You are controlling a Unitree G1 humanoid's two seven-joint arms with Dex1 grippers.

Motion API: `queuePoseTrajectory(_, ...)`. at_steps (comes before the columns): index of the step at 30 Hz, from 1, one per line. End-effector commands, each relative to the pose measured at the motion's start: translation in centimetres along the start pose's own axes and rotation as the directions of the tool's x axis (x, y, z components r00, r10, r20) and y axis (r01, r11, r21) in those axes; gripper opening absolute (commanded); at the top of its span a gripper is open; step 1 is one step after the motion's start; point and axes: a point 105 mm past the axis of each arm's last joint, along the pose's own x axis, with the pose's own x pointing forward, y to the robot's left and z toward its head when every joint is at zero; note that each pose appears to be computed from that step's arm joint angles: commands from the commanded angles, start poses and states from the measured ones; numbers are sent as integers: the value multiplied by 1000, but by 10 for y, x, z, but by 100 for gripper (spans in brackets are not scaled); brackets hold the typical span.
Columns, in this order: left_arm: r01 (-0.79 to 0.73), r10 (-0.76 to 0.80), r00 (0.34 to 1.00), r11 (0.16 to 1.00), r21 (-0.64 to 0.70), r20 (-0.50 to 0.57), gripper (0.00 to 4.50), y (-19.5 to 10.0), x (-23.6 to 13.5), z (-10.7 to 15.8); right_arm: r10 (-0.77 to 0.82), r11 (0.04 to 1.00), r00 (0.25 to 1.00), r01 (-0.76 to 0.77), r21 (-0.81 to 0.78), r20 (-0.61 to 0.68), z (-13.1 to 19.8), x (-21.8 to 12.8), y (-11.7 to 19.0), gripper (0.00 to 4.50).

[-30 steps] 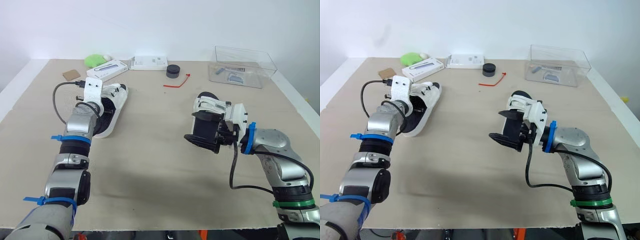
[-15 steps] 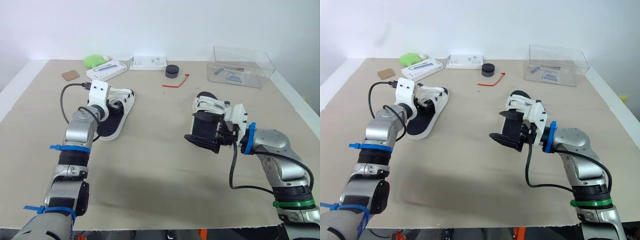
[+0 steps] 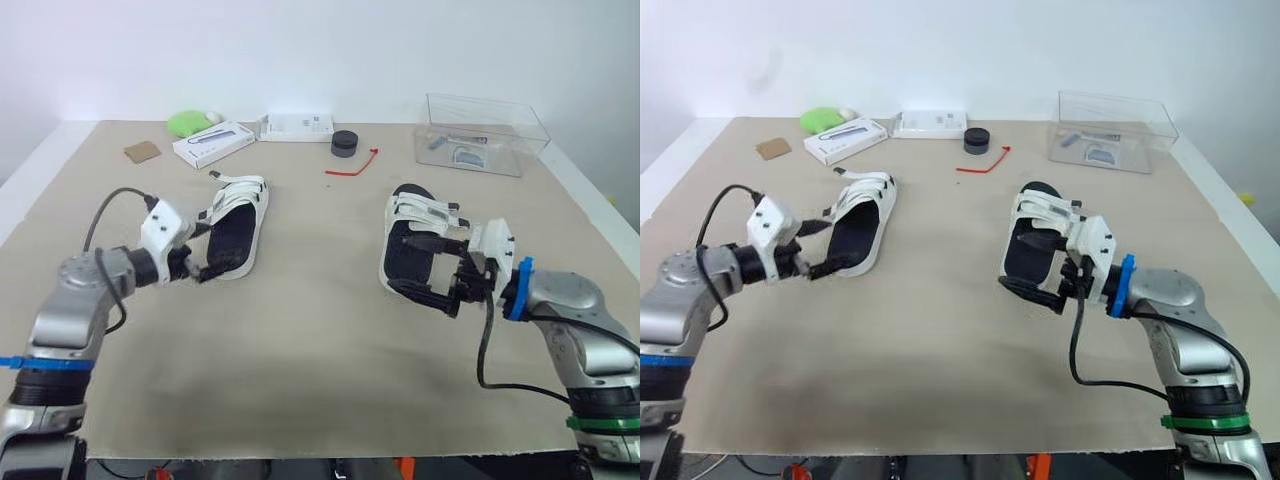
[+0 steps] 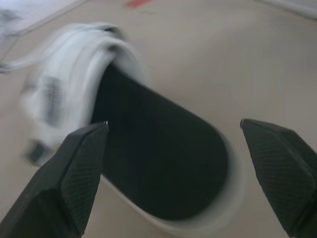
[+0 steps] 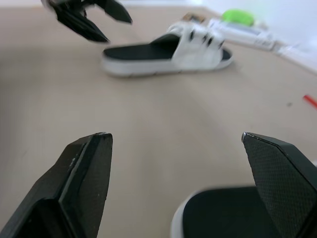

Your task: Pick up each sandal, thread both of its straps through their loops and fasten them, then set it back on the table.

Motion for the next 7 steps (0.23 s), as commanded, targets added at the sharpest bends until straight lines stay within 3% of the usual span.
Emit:
queuePoseTrajectory(1, 135, -143, 988, 983, 122, 56, 441, -20, -3, 17, 23, 999, 1000, -22, -35, 19, 9, -18, 3, 450)
queuePoseTrajectory(7, 207, -225, 970, 963, 174, 94, 441, -31, 3, 30, 31, 999, 999, -31, -23, -15, 3, -36, 7, 450)
